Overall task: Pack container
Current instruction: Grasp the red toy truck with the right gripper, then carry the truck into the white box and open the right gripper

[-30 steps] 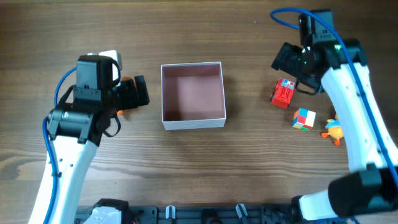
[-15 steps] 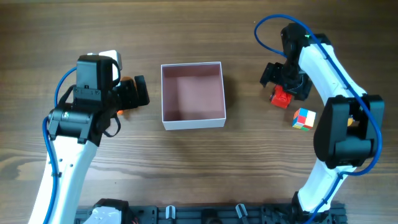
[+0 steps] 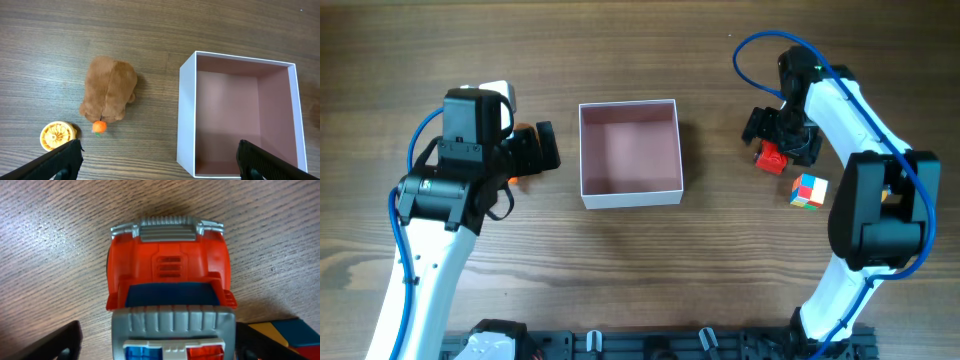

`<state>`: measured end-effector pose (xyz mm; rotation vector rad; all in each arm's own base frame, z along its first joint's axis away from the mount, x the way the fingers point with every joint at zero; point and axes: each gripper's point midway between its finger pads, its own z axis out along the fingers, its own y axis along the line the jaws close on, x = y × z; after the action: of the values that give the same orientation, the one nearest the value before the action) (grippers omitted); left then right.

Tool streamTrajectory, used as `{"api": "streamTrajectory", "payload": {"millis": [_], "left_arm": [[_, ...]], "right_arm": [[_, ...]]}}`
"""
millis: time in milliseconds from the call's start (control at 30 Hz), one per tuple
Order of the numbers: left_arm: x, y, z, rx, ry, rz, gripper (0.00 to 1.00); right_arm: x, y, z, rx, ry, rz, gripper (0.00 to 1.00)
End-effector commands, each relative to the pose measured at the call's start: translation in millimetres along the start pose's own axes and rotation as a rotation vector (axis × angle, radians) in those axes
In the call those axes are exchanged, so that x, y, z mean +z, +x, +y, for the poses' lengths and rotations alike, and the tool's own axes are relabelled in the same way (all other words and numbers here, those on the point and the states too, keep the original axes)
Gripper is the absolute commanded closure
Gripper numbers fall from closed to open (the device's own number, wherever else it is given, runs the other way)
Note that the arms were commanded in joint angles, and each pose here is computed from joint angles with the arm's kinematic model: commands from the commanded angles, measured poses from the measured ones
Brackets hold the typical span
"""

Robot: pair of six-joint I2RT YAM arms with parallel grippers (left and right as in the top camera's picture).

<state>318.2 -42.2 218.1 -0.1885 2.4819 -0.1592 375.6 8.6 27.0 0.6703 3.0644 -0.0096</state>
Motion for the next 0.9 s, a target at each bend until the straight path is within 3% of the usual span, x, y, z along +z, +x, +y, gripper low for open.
{"api": "streamTrajectory", "payload": {"millis": [0,67,467,533,567,633,667,867], "left_arm": [[-3,-4,3,0.000,-0.010,-0.017,0.00],[-3,-4,3,0.000,-0.010,-0.016,0.00],[-3,-4,3,0.000,-0.010,-0.016,0.00],[-3,-4,3,0.000,-0.010,-0.017,0.00],[-3,-4,3,0.000,-0.010,-0.016,0.00],[-3,-4,3,0.000,-0.010,-0.016,0.00],[-3,-4,3,0.000,-0.010,-0.016,0.00],[-3,-4,3,0.000,-0.010,-0.016,0.00]], "right_arm": [[4,2,-2,-0.008,0.000,0.012,0.21],[4,2,-2,-0.016,0.000,0.012,0.37],[4,1,-1,-0.032,-0.001,0.009,0.49],[4,1,-1,-0.034,-0.001,0.009,0.58],[4,1,-1,-0.034,-0.001,0.009,0.70],[4,1,-1,-0.036,-0.001,0.009,0.82],[4,1,-1,-0.045,-0.001,0.010,0.96],[-25,1,9,-0.129,-0.030,-0.058,0.96]]}}
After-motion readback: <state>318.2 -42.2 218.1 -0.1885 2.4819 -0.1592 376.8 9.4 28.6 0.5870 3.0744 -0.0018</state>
